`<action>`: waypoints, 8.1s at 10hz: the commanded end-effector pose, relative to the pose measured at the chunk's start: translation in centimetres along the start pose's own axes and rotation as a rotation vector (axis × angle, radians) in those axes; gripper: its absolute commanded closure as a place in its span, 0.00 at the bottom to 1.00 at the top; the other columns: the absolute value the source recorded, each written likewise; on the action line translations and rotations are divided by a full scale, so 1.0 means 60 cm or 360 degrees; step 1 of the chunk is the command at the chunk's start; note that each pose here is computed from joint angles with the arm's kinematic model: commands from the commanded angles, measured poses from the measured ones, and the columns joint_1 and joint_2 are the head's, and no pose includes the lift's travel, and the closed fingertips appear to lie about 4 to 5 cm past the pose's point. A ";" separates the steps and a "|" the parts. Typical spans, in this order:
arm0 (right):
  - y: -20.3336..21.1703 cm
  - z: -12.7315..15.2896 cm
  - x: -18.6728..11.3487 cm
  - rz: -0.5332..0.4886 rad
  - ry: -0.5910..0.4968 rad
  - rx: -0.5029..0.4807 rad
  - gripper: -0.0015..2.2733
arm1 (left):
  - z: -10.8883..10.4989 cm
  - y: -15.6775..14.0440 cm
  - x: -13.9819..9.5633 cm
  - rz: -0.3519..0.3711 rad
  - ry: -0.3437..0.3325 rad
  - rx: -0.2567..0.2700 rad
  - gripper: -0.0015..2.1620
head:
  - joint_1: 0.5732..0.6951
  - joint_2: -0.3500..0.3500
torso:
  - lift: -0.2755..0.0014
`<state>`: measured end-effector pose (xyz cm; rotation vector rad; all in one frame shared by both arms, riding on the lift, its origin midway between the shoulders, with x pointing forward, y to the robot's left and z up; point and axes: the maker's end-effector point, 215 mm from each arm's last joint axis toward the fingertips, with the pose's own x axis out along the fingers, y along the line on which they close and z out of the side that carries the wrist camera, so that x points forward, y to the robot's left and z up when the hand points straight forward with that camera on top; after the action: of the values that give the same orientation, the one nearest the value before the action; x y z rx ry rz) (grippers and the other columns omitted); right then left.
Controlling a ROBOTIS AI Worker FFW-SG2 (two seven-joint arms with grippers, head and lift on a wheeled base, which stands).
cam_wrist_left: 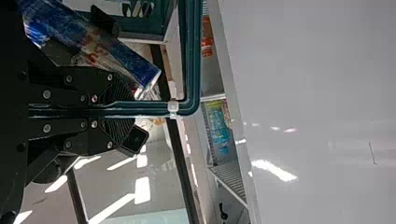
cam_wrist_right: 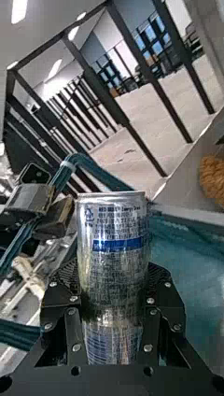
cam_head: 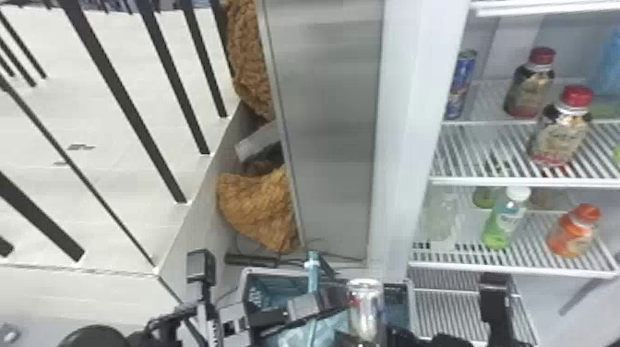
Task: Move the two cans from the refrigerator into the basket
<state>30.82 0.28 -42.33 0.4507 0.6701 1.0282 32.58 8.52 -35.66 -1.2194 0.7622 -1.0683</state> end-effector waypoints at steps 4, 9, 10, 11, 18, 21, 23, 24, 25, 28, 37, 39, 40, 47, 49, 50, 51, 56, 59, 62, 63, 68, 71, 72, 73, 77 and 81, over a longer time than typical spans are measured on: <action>-0.001 -0.002 0.005 0.0047 -0.0007 0.0060 0.05 | 0.000 0.000 -0.001 0.0002 0.0001 0.0001 0.55 | 1.00 0.75 | 0.88; -0.091 0.157 -0.139 -0.0435 -0.0296 -0.0372 0.06 | -0.001 0.001 -0.003 0.0002 -0.0006 -0.0006 0.55 | 1.00 0.56 | 0.88; -0.089 0.180 -0.153 -0.0470 -0.0350 -0.0435 0.06 | -0.001 0.001 -0.003 0.0002 -0.0006 -0.0006 0.55 | 1.00 0.50 | 0.88; -0.078 0.206 -0.171 -0.0546 -0.0424 -0.0509 0.06 | -0.002 0.002 -0.004 0.0003 -0.0010 -0.0009 0.55 | 1.00 0.46 | 0.88; -0.091 0.357 -0.280 -0.0983 -0.0943 -0.0697 0.06 | -0.003 0.002 -0.005 0.0005 -0.0006 -0.0011 0.55 | 1.00 0.32 | 0.88; -0.124 0.387 -0.305 -0.1160 -0.1035 -0.0701 0.06 | -0.003 0.002 -0.004 0.0003 -0.0006 -0.0009 0.55 | 1.00 0.28 | 0.88; -0.153 0.393 -0.303 -0.1230 -0.1096 -0.0651 0.06 | -0.006 0.001 -0.001 -0.0001 0.0003 -0.0011 0.55 | 1.00 0.25 | 0.88; -0.160 0.400 -0.299 -0.1256 -0.1136 -0.0624 0.06 | -0.005 0.000 0.001 -0.0004 0.0006 -0.0009 0.55 | 1.00 0.24 | 0.88; -0.171 0.404 -0.297 -0.1273 -0.1162 -0.0599 0.06 | -0.004 -0.001 0.002 -0.0005 0.0010 -0.0005 0.55 | 1.00 0.24 | 0.88; -0.186 0.442 -0.275 -0.1275 -0.1202 -0.0618 0.06 | -0.003 -0.002 0.005 -0.0008 0.0019 0.0001 0.55 | 1.00 0.25 | 0.88; -0.266 0.551 -0.209 -0.1363 -0.1215 -0.0647 0.05 | -0.002 -0.001 0.008 -0.0012 0.0030 -0.0005 0.55 | 1.00 0.29 | 0.88; -0.297 0.555 -0.196 -0.1386 -0.1196 -0.0601 0.05 | -0.002 0.000 0.009 -0.0013 0.0031 -0.0007 0.55 | 1.00 0.30 | 0.88; -0.307 0.562 -0.193 -0.1398 -0.1195 -0.0600 0.05 | -0.002 0.000 0.009 -0.0014 0.0031 -0.0011 0.55 | 1.00 0.30 | 0.88; -0.360 0.657 -0.181 -0.1473 -0.1204 -0.0657 0.05 | 0.007 -0.004 0.014 -0.0027 0.0034 0.0009 0.55 | 1.00 0.30 | 0.88; -0.376 0.669 -0.168 -0.1496 -0.1168 -0.0670 0.05 | 0.010 -0.005 0.016 -0.0029 0.0034 0.0015 0.55 | 1.00 0.30 | 0.88; -0.382 0.677 -0.163 -0.1501 -0.1162 -0.0674 0.05 | 0.013 -0.004 0.015 -0.0028 0.0032 0.0018 0.55 | 1.00 0.31 | 0.88; -0.383 0.685 -0.157 -0.1498 -0.1165 -0.0676 0.05 | 0.013 -0.004 0.015 -0.0028 0.0032 0.0018 0.55 | 1.00 0.31 | 0.88; -0.399 0.712 -0.144 -0.1517 -0.1129 -0.0685 0.05 | 0.015 -0.003 0.017 -0.0030 0.0029 0.0017 0.55 | 0.96 0.32 | 0.88; -0.406 0.694 -0.120 -0.1494 -0.1066 -0.0650 0.14 | 0.018 -0.005 0.018 -0.0034 0.0026 0.0023 0.55 | 0.96 0.33 | 0.88; -0.409 0.691 -0.116 -0.1490 -0.1037 -0.0643 0.57 | 0.017 -0.006 0.017 -0.0039 0.0023 0.0021 0.55 | 1.00 0.34 | 0.88; -0.411 0.688 -0.117 -0.1495 -0.1030 -0.0647 0.57 | 0.016 -0.005 0.017 -0.0038 0.0023 0.0017 0.55 | 1.00 0.34 | 0.88; -0.384 0.679 -0.137 -0.1508 -0.1074 -0.0696 0.57 | 0.019 -0.006 0.016 -0.0040 0.0014 0.0023 0.55 | 1.00 0.34 | 0.88; -0.348 0.665 -0.135 -0.1459 -0.1091 -0.0692 0.57 | 0.017 -0.005 0.016 -0.0042 0.0014 0.0019 0.55 | 1.00 0.34 | 0.88; -0.335 0.655 -0.128 -0.1436 -0.1084 -0.0693 0.57 | 0.017 -0.005 0.016 -0.0042 0.0014 0.0019 0.55 | 1.00 0.34 | 0.88; -0.318 0.646 -0.121 -0.1406 -0.1078 -0.0685 0.57 | 0.017 -0.006 0.016 -0.0044 0.0013 0.0019 0.55 | 1.00 0.35 | 0.88; -0.247 0.600 -0.124 -0.1358 -0.1049 -0.0670 0.57 | 0.016 -0.005 0.015 -0.0044 0.0010 0.0016 0.55 | 1.00 0.39 | 0.88; -0.167 0.554 -0.153 -0.1311 -0.1053 -0.0627 0.57 | 0.012 -0.002 0.015 -0.0039 0.0012 0.0007 0.55 | 1.00 0.40 | 0.88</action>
<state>57.81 -13.75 -22.22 0.1112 0.0097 0.1672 33.54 7.93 -35.29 -1.2237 0.7515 -1.0949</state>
